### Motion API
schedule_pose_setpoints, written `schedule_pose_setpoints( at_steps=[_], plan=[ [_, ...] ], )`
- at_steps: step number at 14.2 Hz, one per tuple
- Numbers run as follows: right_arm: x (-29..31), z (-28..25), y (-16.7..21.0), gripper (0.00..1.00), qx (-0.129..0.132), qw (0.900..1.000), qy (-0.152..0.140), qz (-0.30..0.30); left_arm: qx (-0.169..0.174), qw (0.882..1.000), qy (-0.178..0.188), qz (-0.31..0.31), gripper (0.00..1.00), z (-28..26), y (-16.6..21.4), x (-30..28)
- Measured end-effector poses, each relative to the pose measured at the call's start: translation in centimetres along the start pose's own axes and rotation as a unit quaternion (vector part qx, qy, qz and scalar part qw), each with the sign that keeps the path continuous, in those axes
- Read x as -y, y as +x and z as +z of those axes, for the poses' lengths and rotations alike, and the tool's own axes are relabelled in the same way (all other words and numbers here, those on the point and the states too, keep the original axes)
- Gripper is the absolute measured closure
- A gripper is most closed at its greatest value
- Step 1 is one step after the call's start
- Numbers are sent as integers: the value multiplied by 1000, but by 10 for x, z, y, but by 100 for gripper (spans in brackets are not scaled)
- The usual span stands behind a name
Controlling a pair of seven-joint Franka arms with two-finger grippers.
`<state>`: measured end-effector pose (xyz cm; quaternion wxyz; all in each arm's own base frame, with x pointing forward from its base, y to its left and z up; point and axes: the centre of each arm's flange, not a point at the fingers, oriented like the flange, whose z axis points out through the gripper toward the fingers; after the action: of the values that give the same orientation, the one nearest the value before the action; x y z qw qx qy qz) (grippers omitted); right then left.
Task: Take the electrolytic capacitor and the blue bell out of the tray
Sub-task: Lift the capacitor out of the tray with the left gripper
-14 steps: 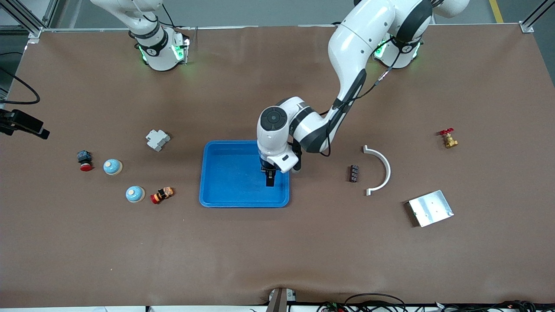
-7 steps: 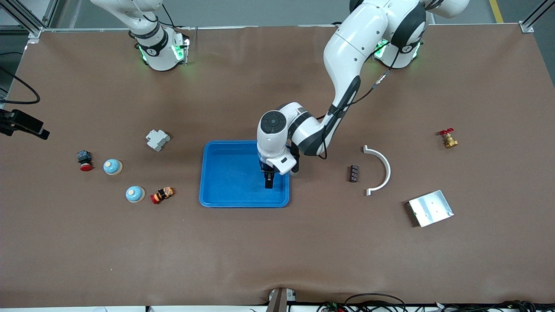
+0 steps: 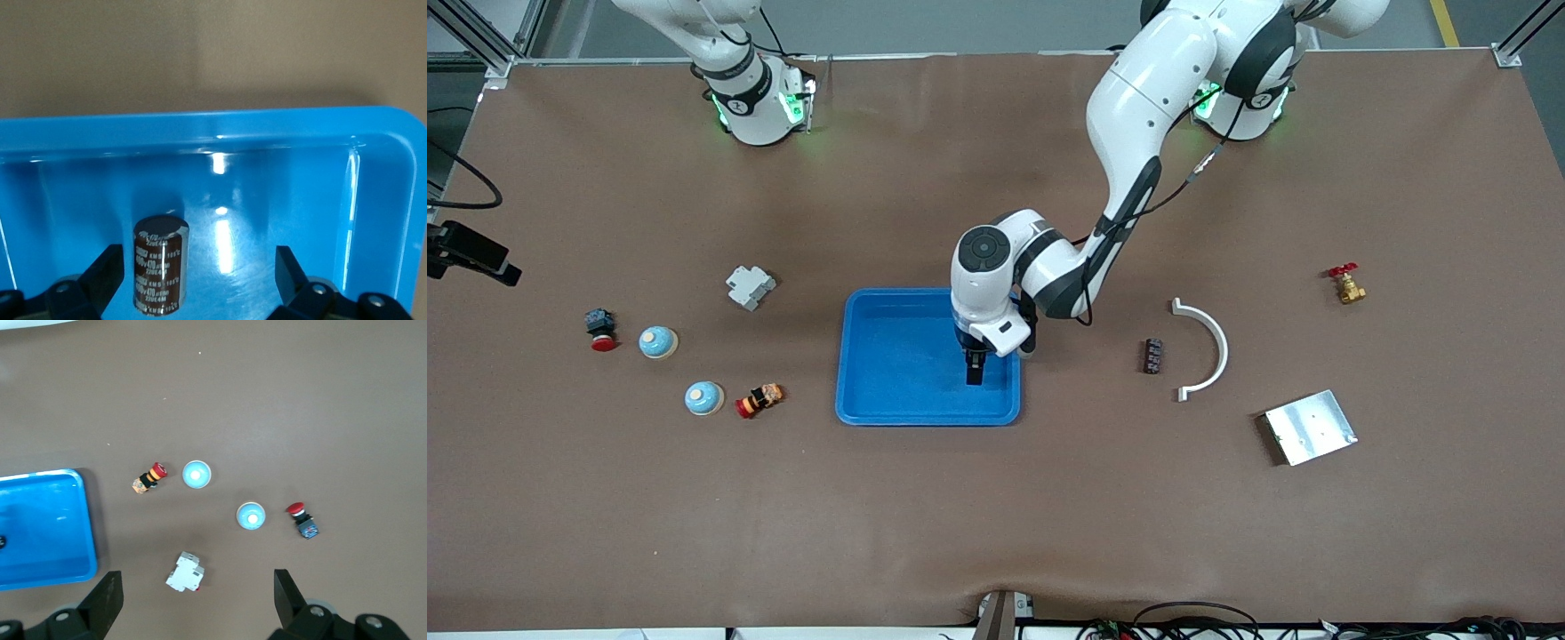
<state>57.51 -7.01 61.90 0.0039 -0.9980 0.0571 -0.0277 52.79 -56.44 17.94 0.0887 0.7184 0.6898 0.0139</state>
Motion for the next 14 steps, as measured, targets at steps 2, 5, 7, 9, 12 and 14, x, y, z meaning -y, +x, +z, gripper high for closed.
schedule_pose_setpoints(
  at_steps=[2,5,7,9,12,14],
  plan=[
    [8,0,0,0,1,1000,-12,-20,0,1000,0,3,0,1,-3,3],
    [12,0,0,0,1,1000,-15,-26,-6,1000,-5,11,11,2,-7,8],
    [12,0,0,0,0,1000,-15,-26,-10,1000,-9,14,33,2,-9,10],
    [11,0,0,0,0,1000,-15,-25,-10,1000,-11,15,56,1,-10,10],
    [11,0,0,0,0,1000,-15,-25,-11,1000,-13,15,66,1,-9,8],
    [12,0,0,0,0,1000,-15,-26,-15,999,-18,23,66,0,-8,7]
  ],
)
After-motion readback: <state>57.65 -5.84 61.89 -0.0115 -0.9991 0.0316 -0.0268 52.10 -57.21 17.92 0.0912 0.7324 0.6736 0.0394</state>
